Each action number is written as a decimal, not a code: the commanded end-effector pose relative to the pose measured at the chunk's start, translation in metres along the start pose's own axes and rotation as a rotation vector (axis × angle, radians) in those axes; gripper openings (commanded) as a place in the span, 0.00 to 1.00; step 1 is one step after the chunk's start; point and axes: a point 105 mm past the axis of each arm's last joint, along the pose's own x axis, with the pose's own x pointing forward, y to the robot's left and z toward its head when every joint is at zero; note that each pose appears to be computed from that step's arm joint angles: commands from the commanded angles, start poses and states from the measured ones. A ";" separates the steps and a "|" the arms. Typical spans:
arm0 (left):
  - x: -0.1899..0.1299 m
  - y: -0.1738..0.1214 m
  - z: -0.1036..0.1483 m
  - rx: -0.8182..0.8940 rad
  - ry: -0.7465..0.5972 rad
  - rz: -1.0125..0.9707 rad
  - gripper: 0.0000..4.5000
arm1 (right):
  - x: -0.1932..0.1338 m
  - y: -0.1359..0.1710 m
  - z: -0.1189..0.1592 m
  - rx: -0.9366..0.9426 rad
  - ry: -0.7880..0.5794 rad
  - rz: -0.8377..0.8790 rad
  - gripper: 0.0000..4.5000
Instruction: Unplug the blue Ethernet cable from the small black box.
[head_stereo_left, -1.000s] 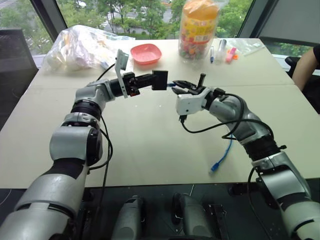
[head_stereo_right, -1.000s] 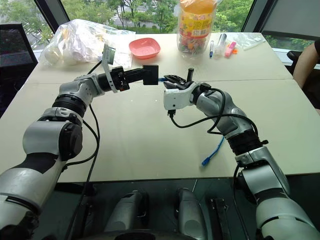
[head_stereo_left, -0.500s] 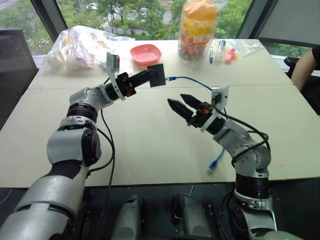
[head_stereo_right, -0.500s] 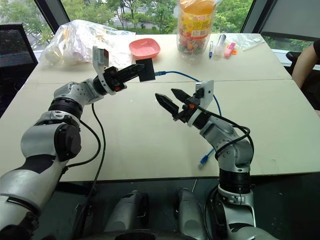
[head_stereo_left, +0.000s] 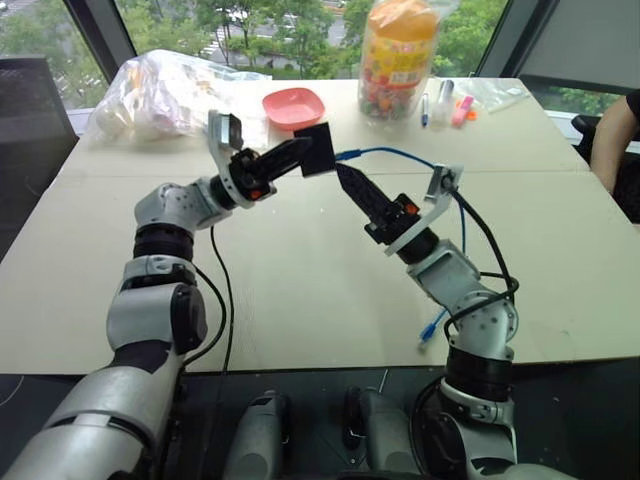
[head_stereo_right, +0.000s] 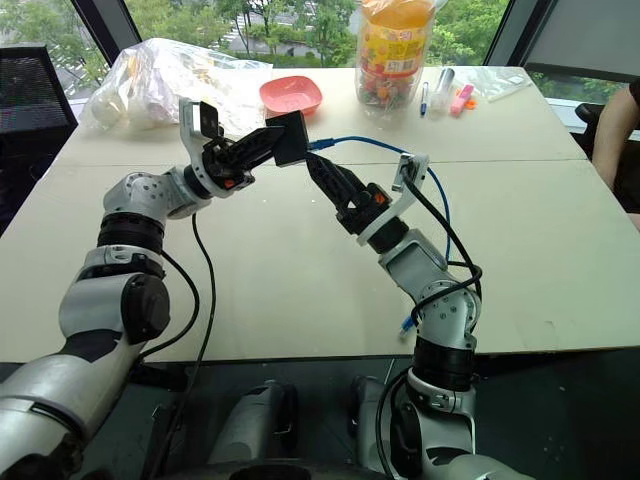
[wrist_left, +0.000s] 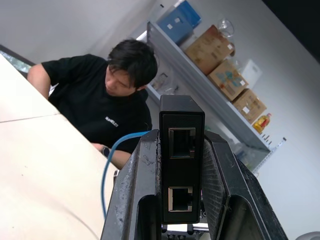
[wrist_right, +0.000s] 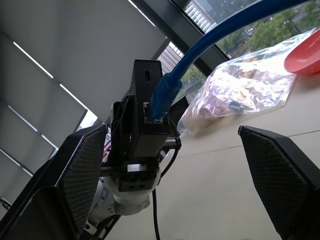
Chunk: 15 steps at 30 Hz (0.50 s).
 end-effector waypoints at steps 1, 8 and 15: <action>0.007 -0.012 0.009 0.041 -0.010 -0.048 0.10 | 0.004 0.010 0.011 -0.017 -0.034 0.046 0.97; 0.008 -0.013 0.002 0.046 0.018 -0.056 0.10 | 0.007 0.006 0.012 -0.016 -0.043 0.033 0.97; 0.008 -0.013 -0.001 0.046 0.030 -0.055 0.10 | 0.010 0.007 0.012 -0.017 -0.048 0.039 0.97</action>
